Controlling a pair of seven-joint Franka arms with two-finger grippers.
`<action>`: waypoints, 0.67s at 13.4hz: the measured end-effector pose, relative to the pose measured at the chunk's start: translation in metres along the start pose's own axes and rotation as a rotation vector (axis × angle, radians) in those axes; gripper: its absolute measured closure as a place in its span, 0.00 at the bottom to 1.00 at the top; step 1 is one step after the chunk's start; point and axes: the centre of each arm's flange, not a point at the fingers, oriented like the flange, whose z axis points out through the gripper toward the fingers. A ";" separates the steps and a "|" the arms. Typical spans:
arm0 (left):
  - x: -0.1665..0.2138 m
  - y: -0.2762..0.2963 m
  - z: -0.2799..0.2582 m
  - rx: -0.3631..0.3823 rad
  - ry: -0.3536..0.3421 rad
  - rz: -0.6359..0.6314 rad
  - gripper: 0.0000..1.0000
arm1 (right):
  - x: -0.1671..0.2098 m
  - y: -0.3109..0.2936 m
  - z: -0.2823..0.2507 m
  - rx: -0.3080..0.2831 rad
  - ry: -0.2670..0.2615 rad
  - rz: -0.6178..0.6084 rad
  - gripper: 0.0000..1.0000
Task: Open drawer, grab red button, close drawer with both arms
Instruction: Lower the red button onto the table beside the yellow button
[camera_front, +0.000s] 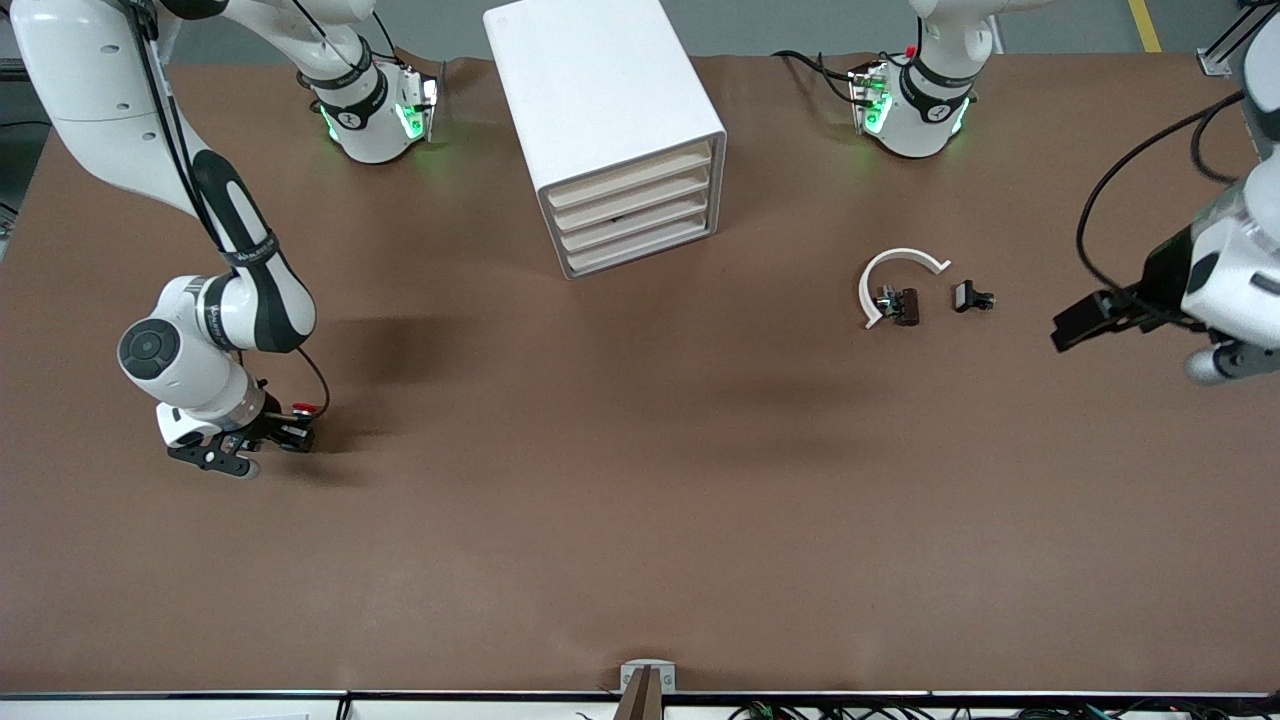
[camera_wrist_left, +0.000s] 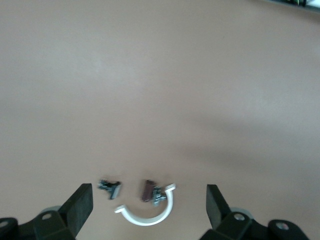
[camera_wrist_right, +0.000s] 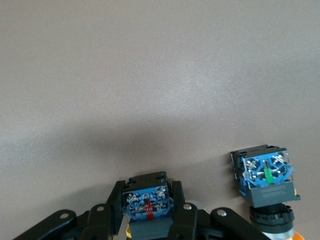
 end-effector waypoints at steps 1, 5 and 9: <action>-0.009 -0.008 -0.008 0.015 0.001 0.035 0.00 | 0.001 -0.001 0.002 0.000 -0.001 0.002 0.59; -0.037 -0.021 -0.019 0.035 -0.004 0.152 0.00 | 0.001 -0.008 0.002 0.003 -0.003 0.004 0.52; -0.047 -0.019 -0.020 0.038 -0.008 0.159 0.00 | 0.007 -0.017 -0.002 -0.006 -0.042 -0.012 0.10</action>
